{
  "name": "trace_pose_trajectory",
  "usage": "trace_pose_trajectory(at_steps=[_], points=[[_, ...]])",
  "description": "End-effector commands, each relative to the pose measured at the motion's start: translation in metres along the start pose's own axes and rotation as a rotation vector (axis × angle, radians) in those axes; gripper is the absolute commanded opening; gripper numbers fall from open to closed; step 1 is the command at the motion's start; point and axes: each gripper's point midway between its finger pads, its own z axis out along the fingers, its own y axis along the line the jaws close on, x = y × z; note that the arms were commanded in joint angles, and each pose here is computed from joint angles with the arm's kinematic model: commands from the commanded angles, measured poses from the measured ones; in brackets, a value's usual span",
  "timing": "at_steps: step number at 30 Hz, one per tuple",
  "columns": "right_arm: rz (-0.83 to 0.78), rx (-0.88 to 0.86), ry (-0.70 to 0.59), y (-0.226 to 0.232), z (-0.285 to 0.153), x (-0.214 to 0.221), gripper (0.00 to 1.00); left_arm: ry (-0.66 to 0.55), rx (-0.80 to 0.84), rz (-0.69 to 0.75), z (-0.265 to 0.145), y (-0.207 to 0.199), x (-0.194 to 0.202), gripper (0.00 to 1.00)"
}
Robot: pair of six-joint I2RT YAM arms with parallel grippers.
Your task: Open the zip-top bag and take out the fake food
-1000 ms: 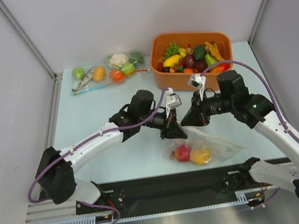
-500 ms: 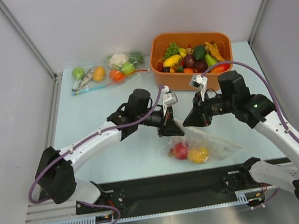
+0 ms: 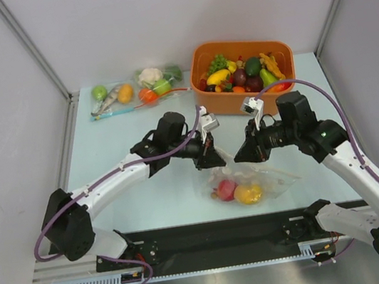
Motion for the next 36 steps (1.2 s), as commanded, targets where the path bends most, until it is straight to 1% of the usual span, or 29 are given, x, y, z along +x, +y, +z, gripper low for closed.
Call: trace_pose_trajectory(at_steps=[1, 6, 14, 25, 36], points=[[-0.006, -0.019, 0.003, 0.008, -0.006, 0.003, 0.00, -0.011, -0.145, 0.030, -0.017, 0.024, -0.001, 0.00], [-0.001, -0.013, 0.009, 0.007, -0.006, 0.006, 0.00, -0.006, -0.252, 0.028, -0.028, 0.042, 0.001, 0.00], [0.002, -0.009, 0.015, 0.006, -0.007, 0.009, 0.00, -0.043, -0.439, 0.016, -0.057, 0.072, -0.004, 0.00], [0.006, -0.009, 0.021, 0.006, -0.007, 0.013, 0.00, -0.022, -0.568, -0.009, -0.082, 0.095, 0.005, 0.00], [0.011, -0.001, 0.022, 0.005, -0.009, 0.017, 0.00, -0.053, -0.676, -0.029, -0.109, 0.112, 0.007, 0.00]])
